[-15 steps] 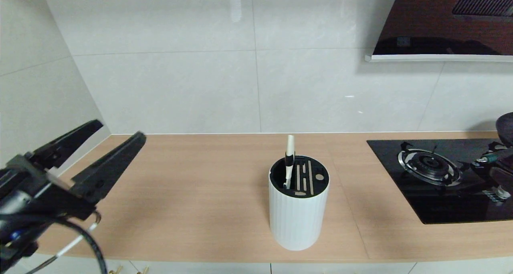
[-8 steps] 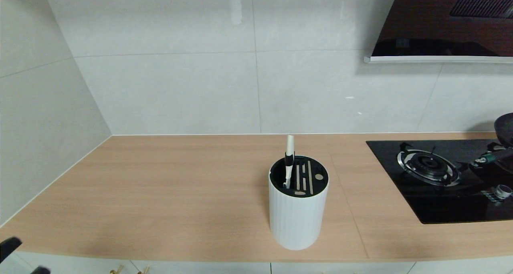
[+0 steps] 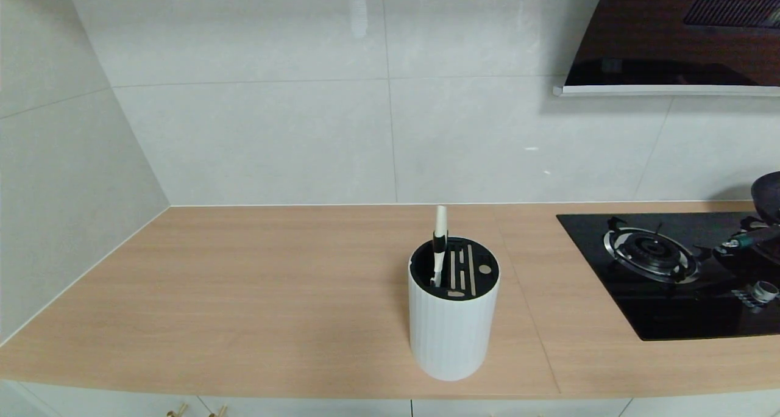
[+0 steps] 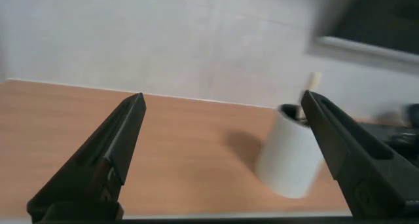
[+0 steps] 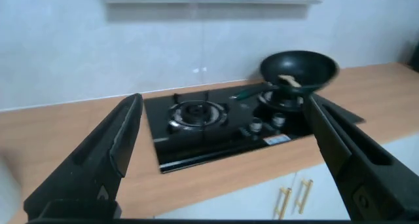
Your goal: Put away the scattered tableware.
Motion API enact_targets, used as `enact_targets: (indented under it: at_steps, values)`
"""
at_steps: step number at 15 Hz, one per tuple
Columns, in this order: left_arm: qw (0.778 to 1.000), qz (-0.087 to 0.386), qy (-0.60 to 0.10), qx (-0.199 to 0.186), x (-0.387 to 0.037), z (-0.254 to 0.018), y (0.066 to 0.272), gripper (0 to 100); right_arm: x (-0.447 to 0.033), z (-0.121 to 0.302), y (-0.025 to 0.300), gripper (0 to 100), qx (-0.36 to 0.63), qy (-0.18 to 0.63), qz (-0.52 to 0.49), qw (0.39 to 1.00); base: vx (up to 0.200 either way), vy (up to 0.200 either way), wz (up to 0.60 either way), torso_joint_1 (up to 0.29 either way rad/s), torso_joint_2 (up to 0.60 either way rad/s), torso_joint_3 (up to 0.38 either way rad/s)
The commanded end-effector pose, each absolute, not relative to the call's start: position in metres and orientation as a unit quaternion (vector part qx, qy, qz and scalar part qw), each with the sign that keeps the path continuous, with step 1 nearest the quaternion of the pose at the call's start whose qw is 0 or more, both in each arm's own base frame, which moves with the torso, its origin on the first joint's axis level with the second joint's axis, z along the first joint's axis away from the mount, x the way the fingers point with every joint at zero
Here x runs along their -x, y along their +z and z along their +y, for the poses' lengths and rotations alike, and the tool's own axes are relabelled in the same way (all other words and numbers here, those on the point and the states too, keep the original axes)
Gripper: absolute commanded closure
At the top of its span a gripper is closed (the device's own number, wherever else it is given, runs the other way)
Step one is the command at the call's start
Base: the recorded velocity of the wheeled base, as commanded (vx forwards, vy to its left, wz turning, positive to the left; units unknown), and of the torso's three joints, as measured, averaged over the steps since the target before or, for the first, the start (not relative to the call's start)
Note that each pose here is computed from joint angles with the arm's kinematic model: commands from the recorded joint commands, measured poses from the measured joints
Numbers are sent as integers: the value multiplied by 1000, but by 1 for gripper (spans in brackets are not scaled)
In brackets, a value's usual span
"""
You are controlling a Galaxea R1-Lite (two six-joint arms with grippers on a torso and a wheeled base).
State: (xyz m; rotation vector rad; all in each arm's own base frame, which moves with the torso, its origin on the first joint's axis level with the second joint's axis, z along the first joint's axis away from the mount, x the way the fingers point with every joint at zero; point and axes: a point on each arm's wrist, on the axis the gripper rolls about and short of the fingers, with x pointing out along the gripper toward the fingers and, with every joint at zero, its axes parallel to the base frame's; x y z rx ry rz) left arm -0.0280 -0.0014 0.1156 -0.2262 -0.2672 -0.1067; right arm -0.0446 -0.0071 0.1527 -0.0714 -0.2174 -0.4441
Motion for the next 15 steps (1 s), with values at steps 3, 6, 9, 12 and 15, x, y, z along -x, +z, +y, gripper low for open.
enact_targets:
  at_steps: [3,6,9,12,15]
  values:
    - [993,-88,-13,75,24,-1,94,0,26,-8,113,0,44,-226,-70,971,0,0,0,0,0,0]
    - [1000,-23,-6,3,23,0,80,0,19,-4,97,0,54,-131,-59,988,0,0,0,0,0,0]
    - [1000,0,-6,-14,23,0,76,0,18,-3,82,0,60,-87,14,994,0,0,0,0,0,0]
    - [1000,-1,-5,-1,23,0,76,0,24,0,80,0,60,7,-13,998,0,0,0,0,0,0]
    - [1000,-1,-4,-2,23,0,76,0,24,0,81,0,42,-8,-15,999,0,0,0,0,0,0]
